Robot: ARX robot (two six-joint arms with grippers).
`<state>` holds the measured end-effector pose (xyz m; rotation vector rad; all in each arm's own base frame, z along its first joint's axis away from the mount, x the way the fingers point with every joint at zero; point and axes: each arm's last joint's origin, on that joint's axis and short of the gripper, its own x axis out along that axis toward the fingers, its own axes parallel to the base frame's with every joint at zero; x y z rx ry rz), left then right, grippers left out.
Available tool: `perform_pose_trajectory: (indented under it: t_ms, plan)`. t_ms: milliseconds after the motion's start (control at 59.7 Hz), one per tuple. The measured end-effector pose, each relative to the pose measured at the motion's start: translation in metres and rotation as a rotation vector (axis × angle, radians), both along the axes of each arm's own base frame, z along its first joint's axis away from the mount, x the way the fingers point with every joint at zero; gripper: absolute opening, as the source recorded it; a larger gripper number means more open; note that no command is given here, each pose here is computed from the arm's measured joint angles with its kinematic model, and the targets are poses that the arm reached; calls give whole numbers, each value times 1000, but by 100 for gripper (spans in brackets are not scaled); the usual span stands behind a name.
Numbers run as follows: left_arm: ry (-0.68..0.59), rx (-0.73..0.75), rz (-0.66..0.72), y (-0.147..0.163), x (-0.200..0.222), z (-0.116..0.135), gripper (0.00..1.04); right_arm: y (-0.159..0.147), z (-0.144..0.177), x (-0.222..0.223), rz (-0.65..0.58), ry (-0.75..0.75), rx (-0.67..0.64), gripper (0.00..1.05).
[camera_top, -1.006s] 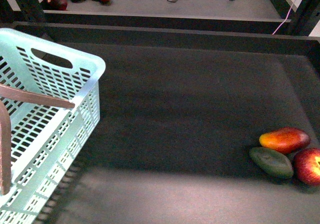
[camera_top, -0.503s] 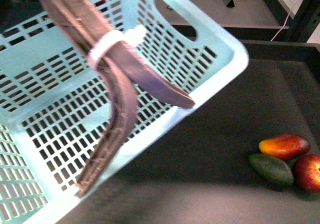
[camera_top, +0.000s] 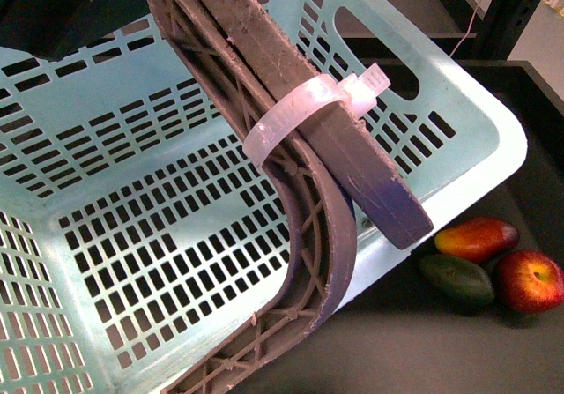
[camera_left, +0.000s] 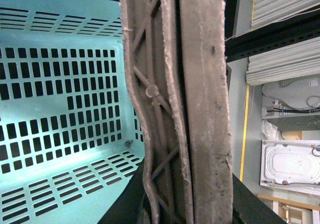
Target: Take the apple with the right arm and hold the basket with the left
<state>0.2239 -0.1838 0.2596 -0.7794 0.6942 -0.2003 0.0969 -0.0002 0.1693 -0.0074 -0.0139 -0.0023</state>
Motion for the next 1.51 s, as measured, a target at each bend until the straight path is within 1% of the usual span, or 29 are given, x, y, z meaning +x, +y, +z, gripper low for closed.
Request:
perform_pose_trajectory:
  t_ms: [117, 134, 151, 168, 184, 218, 251, 318, 436, 637, 737, 821, 922, 1073, 1257, 1508]
  plan:
    - [-1, 1, 0, 0, 0, 0, 17, 0, 0, 0, -4, 4, 0, 96]
    - [-1, 1, 0, 0, 0, 0, 17, 0, -1, 0, -46, 77, -1, 96]
    - [-1, 1, 0, 0, 0, 0, 17, 0, -1, 0, -60, 117, -3, 96]
    - [-1, 1, 0, 0, 0, 0, 17, 0, -1, 1, -95, 200, -11, 96]
    - [-1, 2, -1, 0, 0, 0, 17, -1, -1, 1, -110, 240, -15, 96]
    - [0, 0, -1, 0, 0, 0, 17, -3, -3, 4, -144, 395, -32, 96]
    - [-1, 0, -2, 0, 0, 0, 17, -4, -6, 8, -150, 470, -36, 96]
    - [-1, 0, -1, 0, 0, 0, 17, -8, -12, 17, -155, 550, -30, 96]
    - [-1, 0, -2, 0, 0, 0, 17, -16, -17, 35, -140, 592, -11, 96]
    - [-1, 0, -2, -1, 0, 0, 17, -33, -34, 76, -169, 645, -55, 96]
    - [-1, 0, -2, -1, 0, 0, 17, -45, -50, 104, -193, 697, -74, 96]
    - [-1, 0, -2, -1, 0, 0, 17, -55, -70, 124, -207, 791, -70, 96]
    - [-1, 0, -3, -1, -1, 0, 17, -61, -93, 136, -212, 879, -70, 96]
    - [0, -1, -10, -2, -1, 0, 17, -67, -115, 150, -216, 948, -61, 96]
    - [0, -2, -10, -2, -1, 0, 17, -71, -133, 166, -203, 1005, -49, 96]
    - [0, -1, -11, -2, -1, 0, 17, -72, -158, 177, -187, 1076, -34, 96]
